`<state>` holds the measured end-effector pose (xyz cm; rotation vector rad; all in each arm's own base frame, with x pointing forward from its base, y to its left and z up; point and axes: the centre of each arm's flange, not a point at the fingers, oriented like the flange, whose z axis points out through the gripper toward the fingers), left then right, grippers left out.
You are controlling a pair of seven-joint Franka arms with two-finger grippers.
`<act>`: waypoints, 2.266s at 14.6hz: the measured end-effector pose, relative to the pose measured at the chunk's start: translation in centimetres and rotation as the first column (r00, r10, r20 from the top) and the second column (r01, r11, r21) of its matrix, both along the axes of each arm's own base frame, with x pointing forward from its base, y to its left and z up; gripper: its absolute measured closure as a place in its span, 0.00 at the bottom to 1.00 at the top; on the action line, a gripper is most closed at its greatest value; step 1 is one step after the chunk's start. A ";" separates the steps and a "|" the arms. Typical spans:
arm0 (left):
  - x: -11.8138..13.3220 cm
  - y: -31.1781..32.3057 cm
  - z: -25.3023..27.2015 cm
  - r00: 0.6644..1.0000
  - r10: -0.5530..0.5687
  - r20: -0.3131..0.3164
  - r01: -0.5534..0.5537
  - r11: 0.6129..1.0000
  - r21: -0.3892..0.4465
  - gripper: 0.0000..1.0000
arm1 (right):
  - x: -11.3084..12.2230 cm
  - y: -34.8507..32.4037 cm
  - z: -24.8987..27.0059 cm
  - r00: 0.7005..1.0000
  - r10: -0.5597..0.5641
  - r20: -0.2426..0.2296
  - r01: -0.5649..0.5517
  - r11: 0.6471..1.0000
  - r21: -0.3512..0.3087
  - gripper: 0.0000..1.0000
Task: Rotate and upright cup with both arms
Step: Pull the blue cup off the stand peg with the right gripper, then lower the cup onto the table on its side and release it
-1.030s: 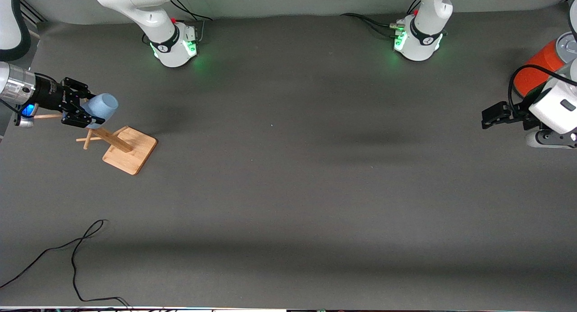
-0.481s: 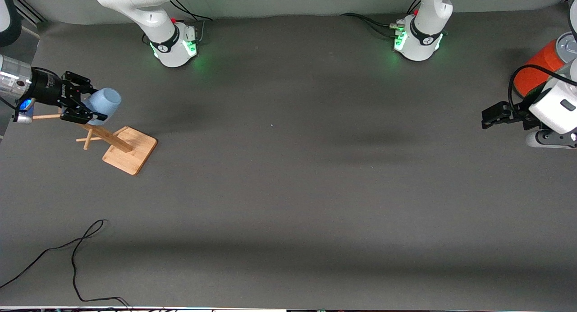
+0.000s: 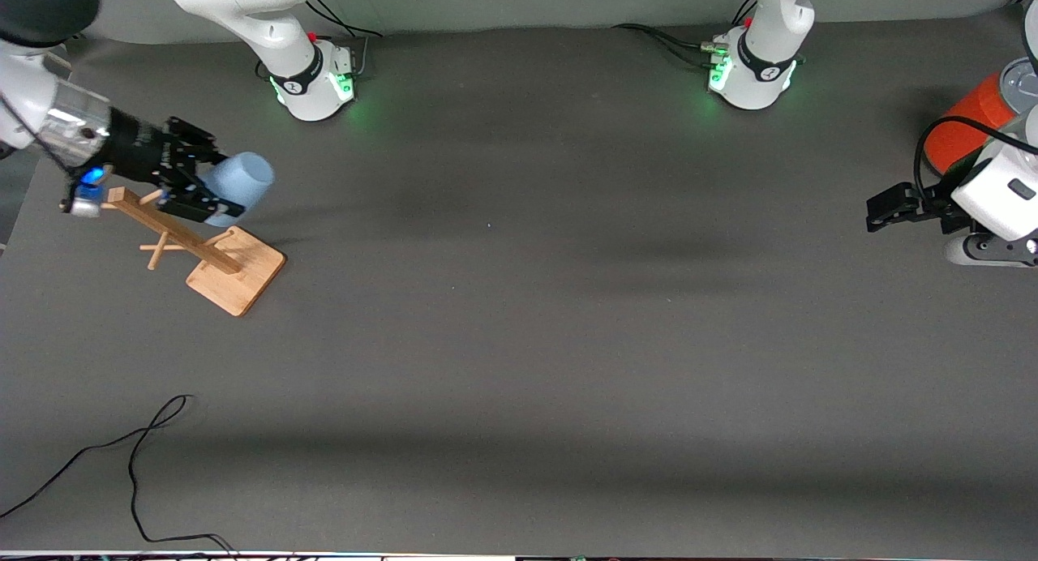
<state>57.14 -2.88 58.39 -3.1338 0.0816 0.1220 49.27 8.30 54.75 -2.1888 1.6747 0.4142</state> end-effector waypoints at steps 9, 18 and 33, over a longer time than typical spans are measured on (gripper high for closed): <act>0.0 0.0 0.1 1.000 -0.001 0.002 0.001 1.000 0.000 0.00 | 3.2 27.4 -5.6 0.995 -0.098 0.034 0.102 0.978 -0.183 0.20; 0.0 0.0 0.1 1.000 0.000 0.002 0.000 1.000 0.000 0.00 | -3.6 43.7 -23.7 0.981 -0.168 0.097 0.193 0.902 -0.386 0.20; 0.0 1.1 0.0 1.000 0.019 -0.001 -0.019 1.000 0.000 0.00 | -7.3 48.3 -34.7 0.987 -0.138 0.085 0.162 0.867 -0.470 0.00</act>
